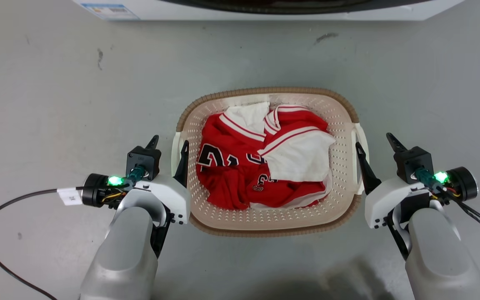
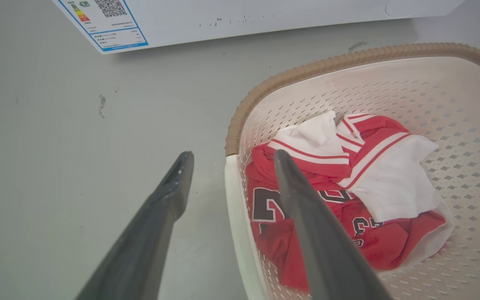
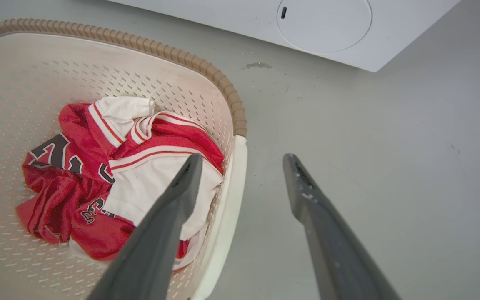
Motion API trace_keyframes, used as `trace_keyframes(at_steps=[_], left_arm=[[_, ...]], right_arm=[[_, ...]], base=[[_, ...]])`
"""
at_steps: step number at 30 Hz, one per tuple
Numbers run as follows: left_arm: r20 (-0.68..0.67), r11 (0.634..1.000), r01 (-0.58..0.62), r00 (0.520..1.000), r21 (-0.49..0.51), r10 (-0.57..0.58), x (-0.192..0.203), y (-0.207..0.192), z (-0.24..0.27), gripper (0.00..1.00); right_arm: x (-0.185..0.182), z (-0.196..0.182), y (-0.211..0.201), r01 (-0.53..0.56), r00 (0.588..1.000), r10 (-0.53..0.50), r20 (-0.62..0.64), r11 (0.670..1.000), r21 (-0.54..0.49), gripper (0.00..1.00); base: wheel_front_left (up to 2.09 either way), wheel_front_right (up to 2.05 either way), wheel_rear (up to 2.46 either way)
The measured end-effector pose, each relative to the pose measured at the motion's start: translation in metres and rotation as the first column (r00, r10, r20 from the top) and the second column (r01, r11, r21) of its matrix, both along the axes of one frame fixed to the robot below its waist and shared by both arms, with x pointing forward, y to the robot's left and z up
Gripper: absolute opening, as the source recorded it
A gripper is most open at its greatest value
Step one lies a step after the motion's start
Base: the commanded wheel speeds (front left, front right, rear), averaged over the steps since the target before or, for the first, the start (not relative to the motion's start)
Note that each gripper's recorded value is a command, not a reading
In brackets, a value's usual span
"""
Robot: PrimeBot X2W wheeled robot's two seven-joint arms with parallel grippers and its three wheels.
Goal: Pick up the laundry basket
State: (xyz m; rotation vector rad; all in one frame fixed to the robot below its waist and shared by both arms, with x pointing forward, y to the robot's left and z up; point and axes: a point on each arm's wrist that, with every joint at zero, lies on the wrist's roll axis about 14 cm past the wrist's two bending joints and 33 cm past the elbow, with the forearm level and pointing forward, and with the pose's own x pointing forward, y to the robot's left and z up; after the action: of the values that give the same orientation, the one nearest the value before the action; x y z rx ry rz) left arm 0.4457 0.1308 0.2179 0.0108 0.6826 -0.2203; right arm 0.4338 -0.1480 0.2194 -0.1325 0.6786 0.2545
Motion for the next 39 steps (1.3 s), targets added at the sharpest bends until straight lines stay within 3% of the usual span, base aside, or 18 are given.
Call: trace_keyframes(at_steps=[17,26,27,28,39], left_arm=[[-0.240,0.998,0.056,0.969,0.024,-0.048,-0.037,-0.004,-0.077,1.00],[-0.282,0.997,0.070,0.958,0.034,-0.057,-0.042,-0.003,-0.091,1.00],[-0.282,0.997,0.076,0.957,0.035,-0.063,-0.041,-0.004,-0.091,0.64],[-0.286,0.996,0.082,0.956,0.038,-0.068,-0.042,-0.004,-0.091,0.00],[-0.259,0.996,0.082,0.963,0.021,-0.074,-0.036,-0.011,-0.076,0.00]], right_arm=[[-0.027,-0.076,0.000,-0.022,0.976,0.017,-0.219,1.000,-0.020,1.00],[-0.030,-0.092,0.003,-0.023,0.966,0.018,-0.257,1.000,-0.017,1.00],[-0.030,-0.092,0.003,-0.022,0.966,0.017,-0.258,1.000,-0.017,0.46],[-0.030,-0.092,0.002,-0.022,0.966,0.017,-0.258,1.000,-0.018,0.00],[-0.027,-0.081,0.009,-0.026,0.969,0.024,-0.244,1.000,-0.007,0.00]], base=[[0.00,0.00,0.00],[0.00,0.00,0.00],[0.00,0.00,0.00],[0.00,0.00,0.00],[0.00,0.00,0.00]])
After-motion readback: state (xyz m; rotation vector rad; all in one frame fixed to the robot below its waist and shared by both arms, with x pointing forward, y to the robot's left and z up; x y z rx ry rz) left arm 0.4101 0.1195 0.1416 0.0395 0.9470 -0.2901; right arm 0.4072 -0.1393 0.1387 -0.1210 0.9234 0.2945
